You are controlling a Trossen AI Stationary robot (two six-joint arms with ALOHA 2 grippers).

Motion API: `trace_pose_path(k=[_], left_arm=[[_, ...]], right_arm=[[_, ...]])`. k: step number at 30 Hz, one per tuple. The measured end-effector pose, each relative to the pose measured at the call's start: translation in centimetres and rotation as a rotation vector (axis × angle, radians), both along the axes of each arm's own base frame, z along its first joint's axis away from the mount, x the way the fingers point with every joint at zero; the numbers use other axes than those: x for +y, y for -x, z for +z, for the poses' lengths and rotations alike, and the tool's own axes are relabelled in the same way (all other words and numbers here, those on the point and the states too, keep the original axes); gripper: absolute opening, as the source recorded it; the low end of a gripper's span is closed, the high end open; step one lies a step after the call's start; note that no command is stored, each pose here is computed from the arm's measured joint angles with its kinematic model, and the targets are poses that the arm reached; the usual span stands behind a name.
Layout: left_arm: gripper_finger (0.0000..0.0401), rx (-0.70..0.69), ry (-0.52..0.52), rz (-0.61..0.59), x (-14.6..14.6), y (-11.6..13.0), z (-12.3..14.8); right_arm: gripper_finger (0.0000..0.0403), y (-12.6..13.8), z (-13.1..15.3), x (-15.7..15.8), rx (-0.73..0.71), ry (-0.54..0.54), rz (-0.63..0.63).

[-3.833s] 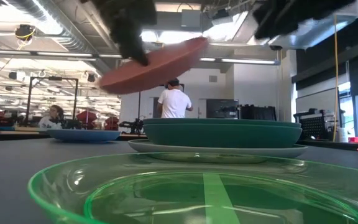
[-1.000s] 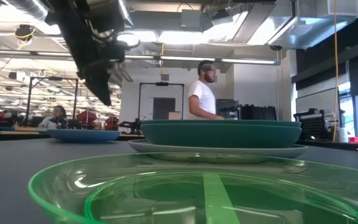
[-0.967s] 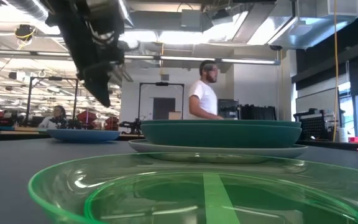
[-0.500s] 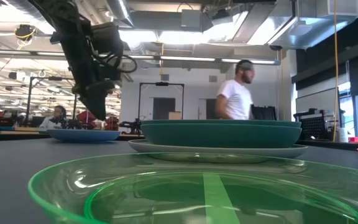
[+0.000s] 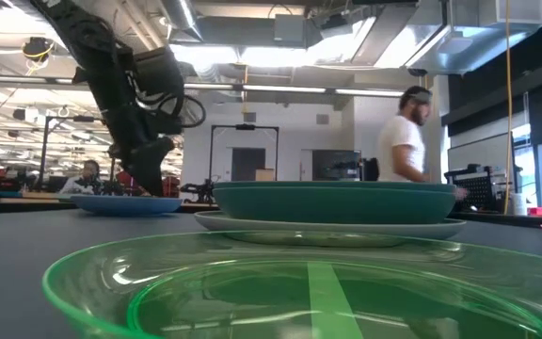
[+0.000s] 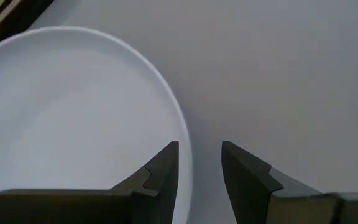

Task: Stack plastic plates
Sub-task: Stack the gray plate on the light orange plate

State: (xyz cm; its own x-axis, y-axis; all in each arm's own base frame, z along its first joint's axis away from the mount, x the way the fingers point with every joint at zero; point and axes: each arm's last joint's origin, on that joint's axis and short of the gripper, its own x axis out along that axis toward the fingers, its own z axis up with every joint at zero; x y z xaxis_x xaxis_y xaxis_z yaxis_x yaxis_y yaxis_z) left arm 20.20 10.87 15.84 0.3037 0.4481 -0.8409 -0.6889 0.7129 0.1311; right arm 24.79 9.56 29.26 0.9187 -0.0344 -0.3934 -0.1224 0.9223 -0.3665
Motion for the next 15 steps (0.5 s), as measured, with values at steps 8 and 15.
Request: trace_pose_path(k=[8,15], left_arm=[[0.0114,0.017,-0.004,0.027,0.7,1.1,-1.0],[0.0114,0.045,0.014,-0.056,0.5,1.4,-1.5]], right_arm=[[0.0161,0.0,0.0,0.0,0.0,0.001,0.0],[0.0161,0.0,0.0,0.0,0.001,0.016,0.007]])
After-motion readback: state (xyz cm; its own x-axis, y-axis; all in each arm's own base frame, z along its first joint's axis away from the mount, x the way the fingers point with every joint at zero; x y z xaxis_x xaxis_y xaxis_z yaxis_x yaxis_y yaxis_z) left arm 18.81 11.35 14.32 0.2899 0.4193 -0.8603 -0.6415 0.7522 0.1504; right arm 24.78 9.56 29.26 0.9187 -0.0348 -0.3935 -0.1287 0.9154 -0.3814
